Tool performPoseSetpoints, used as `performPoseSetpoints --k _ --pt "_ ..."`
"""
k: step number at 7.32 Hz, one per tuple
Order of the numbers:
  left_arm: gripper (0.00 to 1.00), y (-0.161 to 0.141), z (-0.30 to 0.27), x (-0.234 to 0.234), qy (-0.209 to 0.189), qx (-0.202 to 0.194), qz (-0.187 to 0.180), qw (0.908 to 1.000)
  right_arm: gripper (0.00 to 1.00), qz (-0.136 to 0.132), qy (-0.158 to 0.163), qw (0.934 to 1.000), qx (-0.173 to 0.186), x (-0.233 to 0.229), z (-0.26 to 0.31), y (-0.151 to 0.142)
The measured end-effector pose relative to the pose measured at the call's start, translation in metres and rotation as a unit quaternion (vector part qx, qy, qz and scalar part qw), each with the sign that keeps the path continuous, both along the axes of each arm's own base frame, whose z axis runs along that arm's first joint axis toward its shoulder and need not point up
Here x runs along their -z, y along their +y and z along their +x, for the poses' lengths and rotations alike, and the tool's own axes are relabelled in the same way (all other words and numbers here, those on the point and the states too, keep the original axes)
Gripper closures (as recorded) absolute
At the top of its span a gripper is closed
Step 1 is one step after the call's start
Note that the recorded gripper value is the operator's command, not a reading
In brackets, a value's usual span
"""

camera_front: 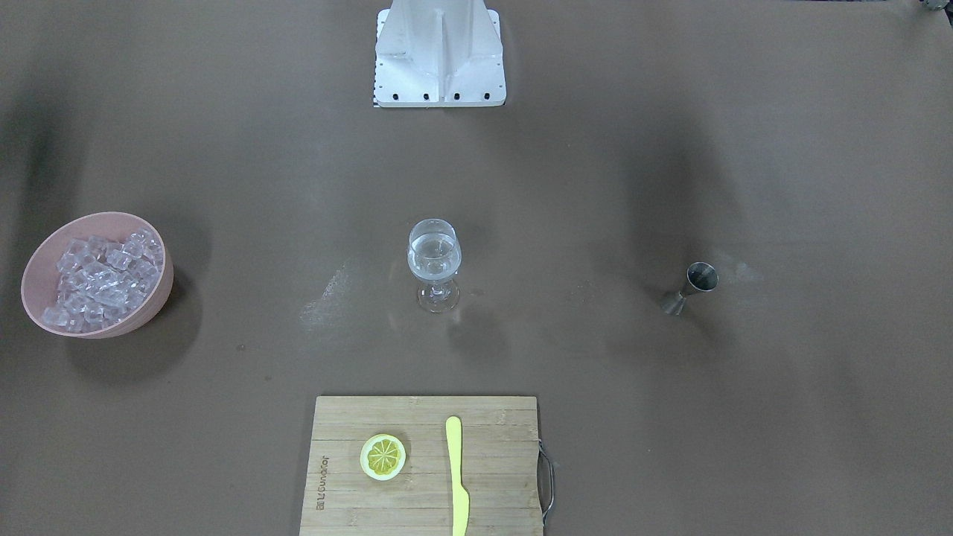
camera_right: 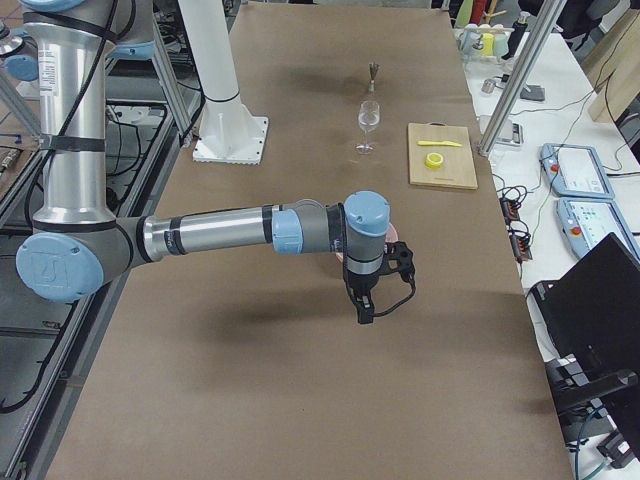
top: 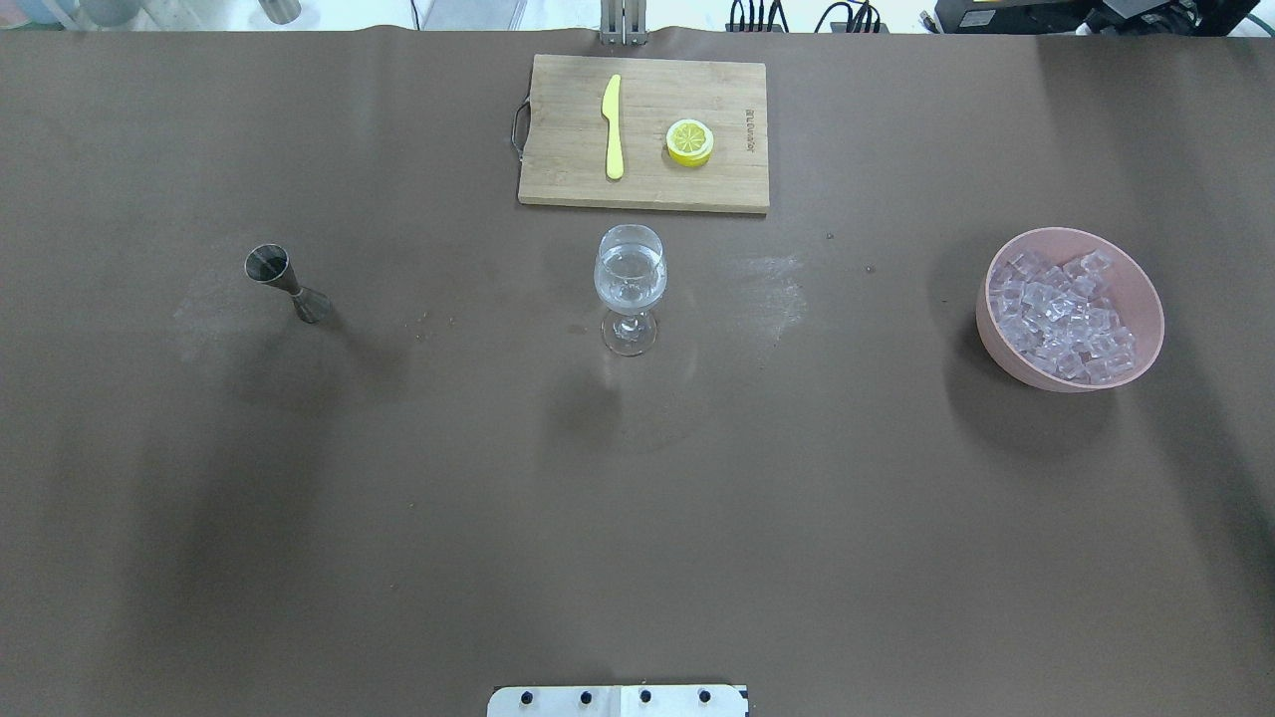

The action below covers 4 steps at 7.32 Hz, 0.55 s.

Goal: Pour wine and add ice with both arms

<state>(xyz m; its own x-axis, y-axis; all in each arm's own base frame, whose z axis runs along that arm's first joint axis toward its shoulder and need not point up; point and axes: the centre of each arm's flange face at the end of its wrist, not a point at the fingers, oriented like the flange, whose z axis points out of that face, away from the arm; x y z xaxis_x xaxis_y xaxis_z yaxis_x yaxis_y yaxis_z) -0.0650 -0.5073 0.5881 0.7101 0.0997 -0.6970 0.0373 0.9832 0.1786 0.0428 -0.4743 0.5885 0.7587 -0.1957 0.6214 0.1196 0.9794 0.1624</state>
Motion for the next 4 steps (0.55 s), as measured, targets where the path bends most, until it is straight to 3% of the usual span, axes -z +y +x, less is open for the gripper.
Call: performPoseSetpoints --k 4 --pt "0.02 -0.0116 0.0019 0.0147 0.013 0.027 0.104 0.9941 0.00 -0.002 -0.002 1.0000 0.000 -0.0002 -0.0004 -0.0008"
